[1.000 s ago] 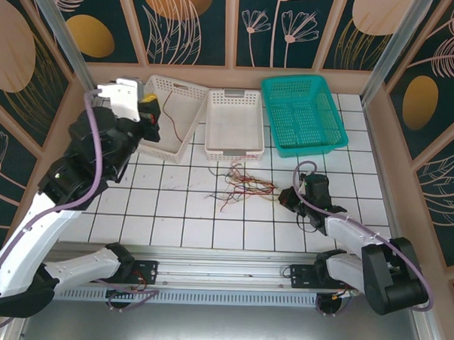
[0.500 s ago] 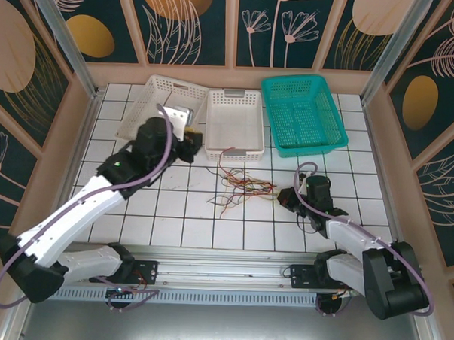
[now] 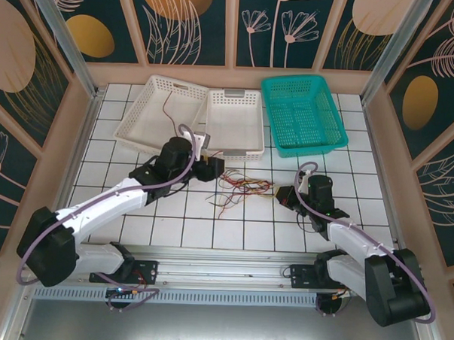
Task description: Untangle the cables
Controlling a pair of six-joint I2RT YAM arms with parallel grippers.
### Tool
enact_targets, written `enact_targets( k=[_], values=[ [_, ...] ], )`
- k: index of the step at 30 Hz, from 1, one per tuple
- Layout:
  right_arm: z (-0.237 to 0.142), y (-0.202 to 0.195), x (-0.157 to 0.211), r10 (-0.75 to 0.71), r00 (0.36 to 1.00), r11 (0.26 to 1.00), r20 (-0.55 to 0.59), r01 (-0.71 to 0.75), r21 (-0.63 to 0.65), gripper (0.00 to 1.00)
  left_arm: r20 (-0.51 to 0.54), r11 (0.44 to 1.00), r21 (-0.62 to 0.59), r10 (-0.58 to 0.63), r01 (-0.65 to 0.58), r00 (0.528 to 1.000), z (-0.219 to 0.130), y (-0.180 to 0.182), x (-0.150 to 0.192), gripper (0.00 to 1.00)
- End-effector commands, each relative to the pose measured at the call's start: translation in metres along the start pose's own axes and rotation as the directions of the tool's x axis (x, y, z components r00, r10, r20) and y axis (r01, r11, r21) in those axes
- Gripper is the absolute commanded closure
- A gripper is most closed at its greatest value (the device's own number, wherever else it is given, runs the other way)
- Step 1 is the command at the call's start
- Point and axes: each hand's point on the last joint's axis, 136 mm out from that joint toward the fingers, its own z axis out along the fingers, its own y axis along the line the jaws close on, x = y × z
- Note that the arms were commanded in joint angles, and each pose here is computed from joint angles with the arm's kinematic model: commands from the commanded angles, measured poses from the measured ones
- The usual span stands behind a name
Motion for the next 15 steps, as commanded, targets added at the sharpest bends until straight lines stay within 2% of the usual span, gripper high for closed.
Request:
enact_targets(
  k=[1,8,15],
  values=[
    [-0.003,0.012,-0.004,-0.030,0.999,0.998,0.020,0.031,-0.056,1.00,0.043,0.997,0.076,-0.039,0.035,0.998,0.005,-0.011,-0.006,0.38],
    [-0.007,0.018,-0.008,-0.042,0.999,0.996,0.032,0.044,-0.076,1.00,-0.007,0.999,-0.005,-0.033,0.033,0.999,0.019,0.012,0.015,0.38],
    [-0.008,0.016,-0.007,-0.044,0.998,0.997,0.035,0.047,-0.066,1.00,0.091,0.996,-0.056,-0.070,0.075,0.993,-0.013,0.019,0.004,0.32]
  ],
)
